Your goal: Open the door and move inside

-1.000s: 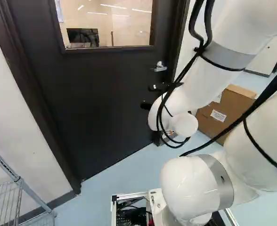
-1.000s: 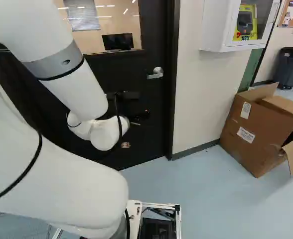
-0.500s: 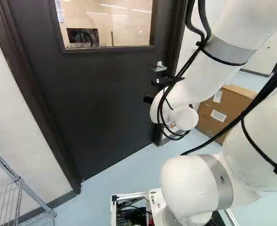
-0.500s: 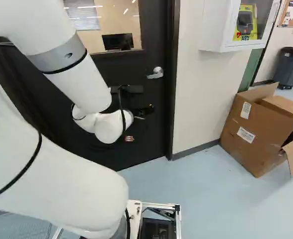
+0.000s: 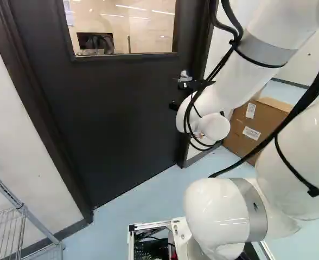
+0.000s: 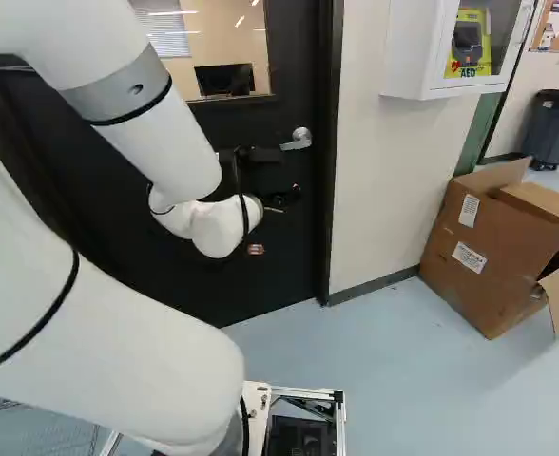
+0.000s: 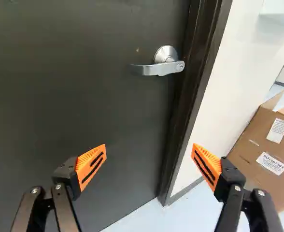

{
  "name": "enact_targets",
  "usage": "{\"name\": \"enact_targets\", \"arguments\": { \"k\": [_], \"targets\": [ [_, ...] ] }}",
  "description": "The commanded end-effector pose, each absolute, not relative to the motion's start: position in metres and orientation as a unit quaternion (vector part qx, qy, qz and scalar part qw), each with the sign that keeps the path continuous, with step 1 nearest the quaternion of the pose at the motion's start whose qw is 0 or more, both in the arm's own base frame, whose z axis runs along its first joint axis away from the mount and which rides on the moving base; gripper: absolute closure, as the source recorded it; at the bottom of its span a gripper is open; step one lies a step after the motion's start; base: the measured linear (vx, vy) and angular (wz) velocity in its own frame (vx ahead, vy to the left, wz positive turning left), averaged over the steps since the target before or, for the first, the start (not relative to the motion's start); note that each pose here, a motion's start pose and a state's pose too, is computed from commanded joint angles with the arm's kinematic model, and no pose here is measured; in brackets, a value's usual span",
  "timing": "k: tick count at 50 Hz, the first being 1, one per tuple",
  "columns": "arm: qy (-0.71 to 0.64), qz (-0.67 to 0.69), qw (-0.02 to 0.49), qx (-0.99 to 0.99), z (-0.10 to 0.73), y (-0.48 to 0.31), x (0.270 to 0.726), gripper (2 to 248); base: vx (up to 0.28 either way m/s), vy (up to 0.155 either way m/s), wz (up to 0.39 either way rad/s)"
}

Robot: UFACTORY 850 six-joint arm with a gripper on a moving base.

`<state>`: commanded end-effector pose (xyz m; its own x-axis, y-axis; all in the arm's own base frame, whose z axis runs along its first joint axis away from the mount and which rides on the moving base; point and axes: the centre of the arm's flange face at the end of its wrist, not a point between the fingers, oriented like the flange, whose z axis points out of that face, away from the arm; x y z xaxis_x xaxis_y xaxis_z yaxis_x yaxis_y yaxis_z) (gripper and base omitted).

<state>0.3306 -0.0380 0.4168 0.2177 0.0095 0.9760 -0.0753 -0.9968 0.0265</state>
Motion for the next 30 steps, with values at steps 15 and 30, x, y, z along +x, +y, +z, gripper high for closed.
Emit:
{"name": "enact_targets", "arguments": {
  "k": [15, 30],
  "targets": [
    [-0.005, 0.638, 0.042, 0.769, 0.433, -0.049, 0.347, 3, 0.0, 0.0, 0.0],
    [0.029, 0.658, 0.048, 0.751, 0.451, -0.059, 0.36, 3, 0.0, 0.0, 0.0]
  ]
}}
